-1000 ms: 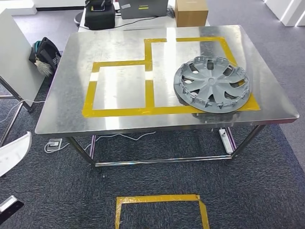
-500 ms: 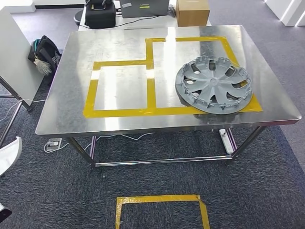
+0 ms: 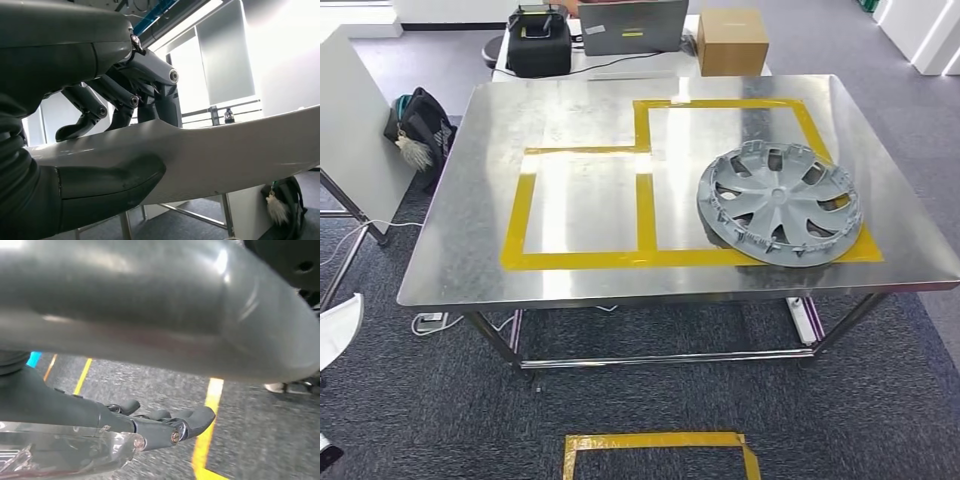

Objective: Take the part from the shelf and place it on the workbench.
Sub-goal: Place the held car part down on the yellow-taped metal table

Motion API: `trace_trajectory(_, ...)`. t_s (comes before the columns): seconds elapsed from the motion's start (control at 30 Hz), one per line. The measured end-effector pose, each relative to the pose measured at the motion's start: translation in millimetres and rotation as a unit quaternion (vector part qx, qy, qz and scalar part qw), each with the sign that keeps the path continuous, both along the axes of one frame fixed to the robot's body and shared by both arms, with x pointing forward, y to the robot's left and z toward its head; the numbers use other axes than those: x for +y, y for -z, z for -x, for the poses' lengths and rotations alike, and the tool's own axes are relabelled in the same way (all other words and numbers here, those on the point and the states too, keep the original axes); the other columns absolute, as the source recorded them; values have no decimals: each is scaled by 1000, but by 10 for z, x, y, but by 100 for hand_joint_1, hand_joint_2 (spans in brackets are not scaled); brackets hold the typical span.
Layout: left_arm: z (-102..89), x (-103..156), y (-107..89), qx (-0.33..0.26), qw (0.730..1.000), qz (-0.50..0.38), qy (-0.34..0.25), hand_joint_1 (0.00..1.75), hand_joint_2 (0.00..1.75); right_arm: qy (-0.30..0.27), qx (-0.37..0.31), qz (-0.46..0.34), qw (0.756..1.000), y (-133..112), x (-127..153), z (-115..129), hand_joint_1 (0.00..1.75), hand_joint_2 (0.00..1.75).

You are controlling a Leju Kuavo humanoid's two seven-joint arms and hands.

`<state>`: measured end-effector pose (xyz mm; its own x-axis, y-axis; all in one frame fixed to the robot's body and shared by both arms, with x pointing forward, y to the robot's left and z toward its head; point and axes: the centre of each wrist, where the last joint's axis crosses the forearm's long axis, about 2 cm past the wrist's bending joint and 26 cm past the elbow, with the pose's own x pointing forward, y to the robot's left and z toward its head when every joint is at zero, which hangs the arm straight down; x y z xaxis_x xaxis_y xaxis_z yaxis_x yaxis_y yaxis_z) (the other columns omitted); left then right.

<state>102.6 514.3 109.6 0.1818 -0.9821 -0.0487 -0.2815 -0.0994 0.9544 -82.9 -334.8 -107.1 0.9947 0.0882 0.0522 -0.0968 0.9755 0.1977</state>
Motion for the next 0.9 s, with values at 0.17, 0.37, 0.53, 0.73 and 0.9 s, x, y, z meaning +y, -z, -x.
trace_trajectory(0.17,-19,4,-13,-7,1000,-4,-5,175,175,1,0,1,1000,5,5,-36,0,0)
trace_trajectory(0.37,-51,-22,-6,-25,999,18,-10,175,175,2,-1,0,1000,8,22,-54,0,0)
trace_trajectory(0.53,-95,-50,3,-45,997,58,-16,175,175,5,-1,1,1000,9,32,-51,0,0)
trace_trajectory(0.73,-157,-86,3,-55,996,66,-8,175,175,6,-1,3,1000,10,30,-66,0,0)
trace_trajectory(0.9,-177,-170,6,-66,997,32,16,175,175,5,-1,0,1000,9,30,-58,0,0)
